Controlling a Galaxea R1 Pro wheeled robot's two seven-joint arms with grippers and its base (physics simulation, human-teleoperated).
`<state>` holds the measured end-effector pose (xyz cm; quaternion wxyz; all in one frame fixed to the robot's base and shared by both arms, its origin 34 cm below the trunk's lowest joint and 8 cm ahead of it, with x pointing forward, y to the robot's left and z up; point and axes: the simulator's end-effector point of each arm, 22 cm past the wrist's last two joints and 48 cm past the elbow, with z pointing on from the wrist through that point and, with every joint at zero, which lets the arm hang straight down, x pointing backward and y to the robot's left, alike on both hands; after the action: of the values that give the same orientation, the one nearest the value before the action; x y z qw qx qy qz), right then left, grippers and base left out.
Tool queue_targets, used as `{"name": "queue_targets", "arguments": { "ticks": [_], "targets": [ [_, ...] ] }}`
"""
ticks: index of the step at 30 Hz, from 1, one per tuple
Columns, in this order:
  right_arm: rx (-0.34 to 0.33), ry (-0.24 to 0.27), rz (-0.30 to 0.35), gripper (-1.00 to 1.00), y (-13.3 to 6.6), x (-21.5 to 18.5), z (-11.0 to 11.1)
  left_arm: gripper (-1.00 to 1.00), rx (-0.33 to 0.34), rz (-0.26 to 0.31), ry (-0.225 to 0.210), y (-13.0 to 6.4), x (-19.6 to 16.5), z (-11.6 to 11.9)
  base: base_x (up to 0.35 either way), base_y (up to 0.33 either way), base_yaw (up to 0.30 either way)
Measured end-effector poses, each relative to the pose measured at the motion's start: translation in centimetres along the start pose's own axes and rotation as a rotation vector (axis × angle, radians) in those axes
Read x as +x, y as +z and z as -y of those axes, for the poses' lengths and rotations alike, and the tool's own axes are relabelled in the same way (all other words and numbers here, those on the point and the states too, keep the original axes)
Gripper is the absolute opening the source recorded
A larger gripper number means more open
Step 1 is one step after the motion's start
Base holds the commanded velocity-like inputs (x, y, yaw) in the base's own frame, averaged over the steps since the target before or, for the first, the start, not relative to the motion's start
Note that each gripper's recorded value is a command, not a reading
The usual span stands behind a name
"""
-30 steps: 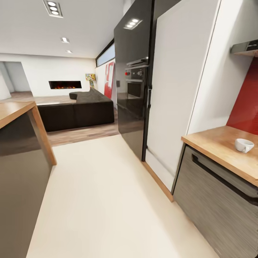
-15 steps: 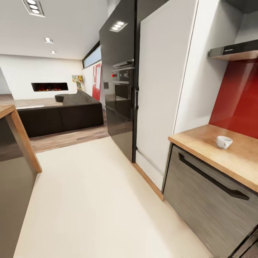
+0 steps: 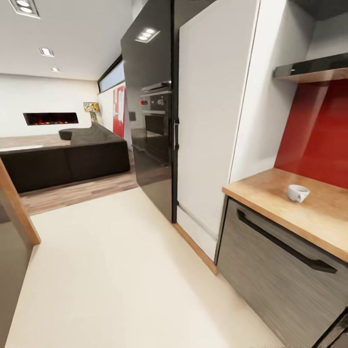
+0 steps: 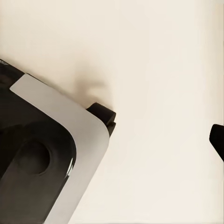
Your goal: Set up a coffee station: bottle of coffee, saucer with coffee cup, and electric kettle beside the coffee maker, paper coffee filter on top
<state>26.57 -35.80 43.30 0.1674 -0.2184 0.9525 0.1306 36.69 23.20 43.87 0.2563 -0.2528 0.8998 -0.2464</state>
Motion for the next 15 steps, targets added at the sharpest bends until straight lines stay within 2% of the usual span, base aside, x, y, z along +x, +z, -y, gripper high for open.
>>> {"name": "queue_targets", "arguments": {
  "ticks": [10,15],
  "targets": [
    [0.006,-0.002,0.007,1.0,0.0,-0.2,0.1,1.0,0.002,-0.003,-0.002,0.0,0.2,0.1,0.001,0.001,-0.243],
    [0.006,-0.002,0.01,1.0,0.0,-0.3,0.1,1.0,0.013,-0.009,-0.011,0.3,0.9,1.0,0.0,0.0,-0.244]
  ]
}}
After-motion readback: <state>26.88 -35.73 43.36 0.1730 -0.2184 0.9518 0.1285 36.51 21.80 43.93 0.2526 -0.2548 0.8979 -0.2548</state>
